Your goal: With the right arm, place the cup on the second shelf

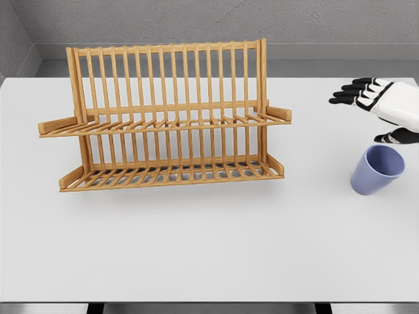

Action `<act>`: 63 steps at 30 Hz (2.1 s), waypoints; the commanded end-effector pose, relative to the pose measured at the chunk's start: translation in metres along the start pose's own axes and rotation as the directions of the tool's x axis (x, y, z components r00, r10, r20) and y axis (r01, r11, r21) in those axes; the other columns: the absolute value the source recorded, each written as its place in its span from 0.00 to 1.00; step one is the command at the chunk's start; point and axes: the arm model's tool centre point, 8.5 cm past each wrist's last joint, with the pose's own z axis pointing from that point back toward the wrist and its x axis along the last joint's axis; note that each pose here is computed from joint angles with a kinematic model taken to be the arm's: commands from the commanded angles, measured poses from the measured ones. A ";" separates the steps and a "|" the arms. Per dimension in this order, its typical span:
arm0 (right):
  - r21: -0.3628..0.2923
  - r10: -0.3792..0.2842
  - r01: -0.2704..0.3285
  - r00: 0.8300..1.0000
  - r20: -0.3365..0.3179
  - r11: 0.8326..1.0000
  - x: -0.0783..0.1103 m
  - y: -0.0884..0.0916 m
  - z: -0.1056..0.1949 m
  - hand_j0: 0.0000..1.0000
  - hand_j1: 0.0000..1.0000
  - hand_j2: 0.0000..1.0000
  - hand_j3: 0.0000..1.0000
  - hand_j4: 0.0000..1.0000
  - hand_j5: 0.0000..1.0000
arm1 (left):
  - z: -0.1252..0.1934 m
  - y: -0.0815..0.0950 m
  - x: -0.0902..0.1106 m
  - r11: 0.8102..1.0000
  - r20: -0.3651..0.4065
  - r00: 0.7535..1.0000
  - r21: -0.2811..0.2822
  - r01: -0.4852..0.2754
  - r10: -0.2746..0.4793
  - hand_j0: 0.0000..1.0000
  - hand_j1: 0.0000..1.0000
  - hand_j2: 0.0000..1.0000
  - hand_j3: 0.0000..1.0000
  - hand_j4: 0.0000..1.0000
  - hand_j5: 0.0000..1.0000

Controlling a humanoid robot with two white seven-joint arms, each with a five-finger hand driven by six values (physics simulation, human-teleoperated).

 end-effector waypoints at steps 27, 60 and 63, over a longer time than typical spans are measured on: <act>0.372 0.085 -0.065 0.996 -0.036 0.926 -0.006 -0.007 0.033 1.00 1.00 1.00 1.00 1.00 1.00 | 0.000 0.000 0.000 1.000 0.000 1.000 0.000 0.000 0.000 1.00 1.00 1.00 1.00 1.00 1.00; 0.420 -0.057 0.096 0.993 -0.104 0.902 -0.026 0.061 0.026 1.00 1.00 1.00 1.00 1.00 1.00 | 0.000 0.000 0.000 1.000 0.000 1.000 0.000 0.000 0.000 1.00 1.00 1.00 1.00 1.00 1.00; 0.417 -0.056 0.094 0.993 -0.102 0.904 -0.026 0.060 0.025 1.00 1.00 1.00 1.00 1.00 1.00 | 0.000 0.000 0.000 1.000 0.000 1.000 0.000 0.000 0.000 1.00 1.00 1.00 1.00 1.00 1.00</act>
